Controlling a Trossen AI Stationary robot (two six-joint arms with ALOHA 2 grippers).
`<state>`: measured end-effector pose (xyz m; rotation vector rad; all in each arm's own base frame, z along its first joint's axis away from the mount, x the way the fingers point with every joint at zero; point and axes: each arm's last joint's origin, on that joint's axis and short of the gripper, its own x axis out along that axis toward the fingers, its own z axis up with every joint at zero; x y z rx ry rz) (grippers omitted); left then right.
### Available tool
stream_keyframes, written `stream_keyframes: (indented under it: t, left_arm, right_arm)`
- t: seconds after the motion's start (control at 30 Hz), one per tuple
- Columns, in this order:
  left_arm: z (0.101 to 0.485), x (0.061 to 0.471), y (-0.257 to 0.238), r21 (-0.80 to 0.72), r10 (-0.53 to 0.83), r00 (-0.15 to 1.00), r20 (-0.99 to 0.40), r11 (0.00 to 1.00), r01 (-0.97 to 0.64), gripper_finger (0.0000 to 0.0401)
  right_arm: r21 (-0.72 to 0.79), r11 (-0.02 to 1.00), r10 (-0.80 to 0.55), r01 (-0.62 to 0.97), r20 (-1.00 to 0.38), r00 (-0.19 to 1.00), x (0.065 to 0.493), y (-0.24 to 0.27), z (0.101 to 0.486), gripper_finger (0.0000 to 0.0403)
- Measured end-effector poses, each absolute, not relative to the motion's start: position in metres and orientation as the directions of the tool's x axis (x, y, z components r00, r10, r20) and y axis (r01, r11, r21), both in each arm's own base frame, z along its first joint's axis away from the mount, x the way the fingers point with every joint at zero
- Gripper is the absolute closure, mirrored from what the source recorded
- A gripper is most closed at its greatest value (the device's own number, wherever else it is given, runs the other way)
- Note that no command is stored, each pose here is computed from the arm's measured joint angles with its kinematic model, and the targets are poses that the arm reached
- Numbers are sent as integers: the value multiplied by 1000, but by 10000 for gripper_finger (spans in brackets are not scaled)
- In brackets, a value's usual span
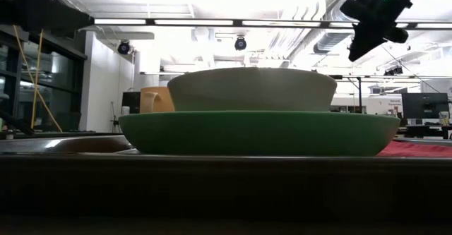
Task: Set up tray
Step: Put the blue fork on top of the red table napkin
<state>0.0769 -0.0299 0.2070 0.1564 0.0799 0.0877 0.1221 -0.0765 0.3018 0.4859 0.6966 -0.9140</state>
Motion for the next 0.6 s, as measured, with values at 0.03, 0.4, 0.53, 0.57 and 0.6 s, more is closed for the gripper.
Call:
stream_keyframes:
  t: [0.03, 0.4, 0.53, 0.57, 0.6]
  left_arm:
    - [206, 77, -30, 157, 94, 993, -74, 984, -81, 304]
    - [203, 79, -31, 140, 97, 994, -43, 986, -91, 304]
    - [195, 81, -33, 122, 96, 994, -56, 989, -89, 304]
    - [194, 81, -33, 118, 96, 994, -59, 989, -89, 304]
    - [193, 82, -33, 114, 96, 994, -61, 990, -88, 304]
  right_arm:
    - [87, 522, -547, 849, -730, 411, 121, -77, 301, 403]
    - [62, 473, -511, 879, -794, 331, 110, -80, 295, 403]
    - [75, 481, -496, 874, -798, 342, 110, -80, 295, 403]
    - [74, 480, -497, 874, -798, 340, 110, -80, 294, 403]
    - [71, 478, -501, 876, -797, 338, 110, -80, 295, 403]
